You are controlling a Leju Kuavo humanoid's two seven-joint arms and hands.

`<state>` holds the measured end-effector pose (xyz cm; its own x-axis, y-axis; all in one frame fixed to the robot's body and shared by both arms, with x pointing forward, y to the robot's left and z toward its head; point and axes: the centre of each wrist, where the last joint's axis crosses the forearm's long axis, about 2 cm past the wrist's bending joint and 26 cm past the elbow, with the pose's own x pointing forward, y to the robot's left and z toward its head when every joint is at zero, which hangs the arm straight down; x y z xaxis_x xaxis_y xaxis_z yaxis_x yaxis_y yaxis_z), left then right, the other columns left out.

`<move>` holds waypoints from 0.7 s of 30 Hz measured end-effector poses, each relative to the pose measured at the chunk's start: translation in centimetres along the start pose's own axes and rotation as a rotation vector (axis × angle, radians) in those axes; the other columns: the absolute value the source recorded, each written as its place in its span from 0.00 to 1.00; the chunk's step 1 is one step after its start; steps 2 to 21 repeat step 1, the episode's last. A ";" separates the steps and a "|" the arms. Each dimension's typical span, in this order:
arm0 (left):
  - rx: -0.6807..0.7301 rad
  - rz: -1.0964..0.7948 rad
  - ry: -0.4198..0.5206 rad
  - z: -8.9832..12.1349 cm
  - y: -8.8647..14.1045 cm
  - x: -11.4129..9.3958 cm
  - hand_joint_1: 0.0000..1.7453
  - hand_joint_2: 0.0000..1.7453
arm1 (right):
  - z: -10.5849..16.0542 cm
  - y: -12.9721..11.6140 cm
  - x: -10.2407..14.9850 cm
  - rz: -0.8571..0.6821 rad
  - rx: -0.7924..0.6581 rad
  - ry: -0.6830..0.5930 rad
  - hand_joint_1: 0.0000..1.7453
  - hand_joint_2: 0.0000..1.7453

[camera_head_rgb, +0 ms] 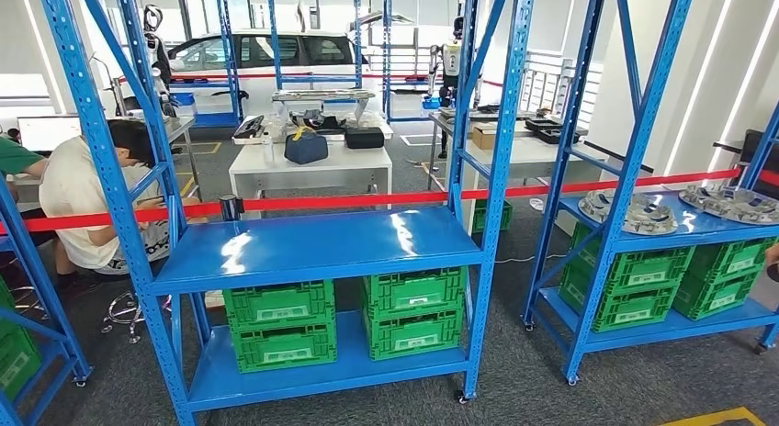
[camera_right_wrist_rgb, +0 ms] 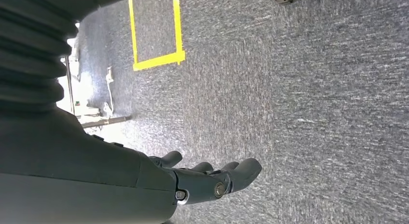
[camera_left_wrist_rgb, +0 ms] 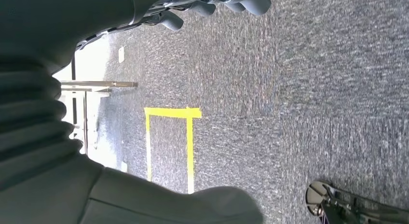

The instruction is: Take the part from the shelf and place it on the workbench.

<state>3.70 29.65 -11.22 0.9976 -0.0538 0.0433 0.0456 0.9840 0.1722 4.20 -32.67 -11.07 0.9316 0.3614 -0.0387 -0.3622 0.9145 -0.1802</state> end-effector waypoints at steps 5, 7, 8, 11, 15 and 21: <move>0.000 0.000 0.000 0.0 0.0 0.0 0.00 1.00 | 0.0 0.0 0.0 -0.001 0.001 0.001 0.00 1.00; 0.000 0.000 0.000 0.0 0.0 0.0 0.00 1.00 | 0.0 0.0 0.0 -0.001 0.001 0.001 0.00 1.00; 0.000 0.000 0.000 0.0 0.0 0.0 0.00 1.00 | 0.0 0.0 0.0 -0.001 0.001 0.001 0.00 1.00; 0.000 0.000 0.000 0.0 0.0 0.0 0.00 1.00 | 0.0 0.0 0.0 -0.001 0.001 0.001 0.00 1.00; 0.000 0.000 0.000 0.0 0.0 0.0 0.00 1.00 | 0.0 0.0 0.0 -0.001 0.001 0.001 0.00 1.00; 0.000 0.000 0.000 0.0 0.0 0.0 0.00 1.00 | 0.0 0.0 0.0 -0.001 0.001 0.001 0.00 1.00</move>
